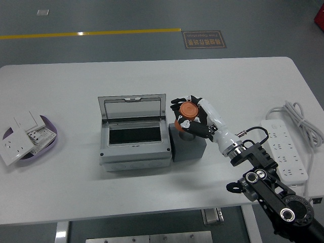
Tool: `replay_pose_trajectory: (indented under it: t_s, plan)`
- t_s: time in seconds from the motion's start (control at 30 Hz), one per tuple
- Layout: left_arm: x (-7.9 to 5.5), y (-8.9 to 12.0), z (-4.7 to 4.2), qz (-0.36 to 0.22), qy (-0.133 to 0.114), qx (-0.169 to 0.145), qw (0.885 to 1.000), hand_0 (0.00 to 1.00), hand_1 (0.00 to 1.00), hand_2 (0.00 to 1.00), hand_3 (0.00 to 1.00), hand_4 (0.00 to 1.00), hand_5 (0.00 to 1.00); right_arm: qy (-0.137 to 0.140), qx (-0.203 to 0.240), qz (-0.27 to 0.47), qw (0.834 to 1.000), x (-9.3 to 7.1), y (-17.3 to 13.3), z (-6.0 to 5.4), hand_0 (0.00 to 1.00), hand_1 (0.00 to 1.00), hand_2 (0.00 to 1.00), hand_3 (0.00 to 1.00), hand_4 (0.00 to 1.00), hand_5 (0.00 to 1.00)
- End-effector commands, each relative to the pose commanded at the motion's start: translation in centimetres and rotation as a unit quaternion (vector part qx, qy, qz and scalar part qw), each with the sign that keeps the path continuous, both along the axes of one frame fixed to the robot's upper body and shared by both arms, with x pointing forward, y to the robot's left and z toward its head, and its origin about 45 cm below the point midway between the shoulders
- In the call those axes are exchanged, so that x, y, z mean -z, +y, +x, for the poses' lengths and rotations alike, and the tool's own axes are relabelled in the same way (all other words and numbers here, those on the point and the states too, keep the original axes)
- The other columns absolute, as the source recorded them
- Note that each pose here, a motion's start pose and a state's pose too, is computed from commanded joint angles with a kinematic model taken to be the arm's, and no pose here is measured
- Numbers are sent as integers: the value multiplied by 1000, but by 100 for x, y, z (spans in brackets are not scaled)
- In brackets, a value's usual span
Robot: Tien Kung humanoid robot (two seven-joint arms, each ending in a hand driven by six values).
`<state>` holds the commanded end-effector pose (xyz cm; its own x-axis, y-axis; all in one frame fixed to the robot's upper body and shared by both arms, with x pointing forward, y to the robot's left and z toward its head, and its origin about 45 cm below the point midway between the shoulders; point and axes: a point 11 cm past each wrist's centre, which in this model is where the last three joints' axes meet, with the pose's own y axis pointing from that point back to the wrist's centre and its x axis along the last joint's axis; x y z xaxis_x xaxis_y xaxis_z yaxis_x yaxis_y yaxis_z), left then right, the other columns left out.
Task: Pick up the cylinder from the cube,place it in the box,flap close box
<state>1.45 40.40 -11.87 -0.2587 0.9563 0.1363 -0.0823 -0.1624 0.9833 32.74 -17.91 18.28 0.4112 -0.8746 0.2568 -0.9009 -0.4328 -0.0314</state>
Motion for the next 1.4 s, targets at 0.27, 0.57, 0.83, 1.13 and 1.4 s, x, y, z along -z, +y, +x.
replay_pose_trajectory:
  t_s: [0.27, 0.57, 0.83, 1.13, 1.4]
  plan:
    - [-3, 12, -10, 1, 1, 0, 1000, 638, 673, 676, 712, 767, 321, -43, -41, -72, 996, -189, 342, -34, 387, 440, 523, 493, 231, 2]
    - [-6, 21, 5, 3, 1, 3, 1000, 638, 674, 676, 712, 766, 322, -88, -116, -200, 969, -255, 884, -7, 272, 378, 516, 488, 242, 2]
    - [-15, 50, 3, 6, 2, 5, 1000, 638, 673, 676, 713, 766, 321, -118, -153, -319, 928, -217, 1171, 42, 244, 367, 511, 480, 263, 2]
    - [-20, 62, 20, 7, 1, 7, 1000, 638, 673, 676, 712, 766, 320, -149, -165, -436, 872, -136, 1267, 178, 245, 367, 511, 480, 272, 2]
    - [-22, 66, 28, 7, 1, 9, 1000, 638, 674, 676, 711, 765, 320, -148, -169, -489, 843, -56, 1245, 246, 248, 368, 511, 483, 276, 2]
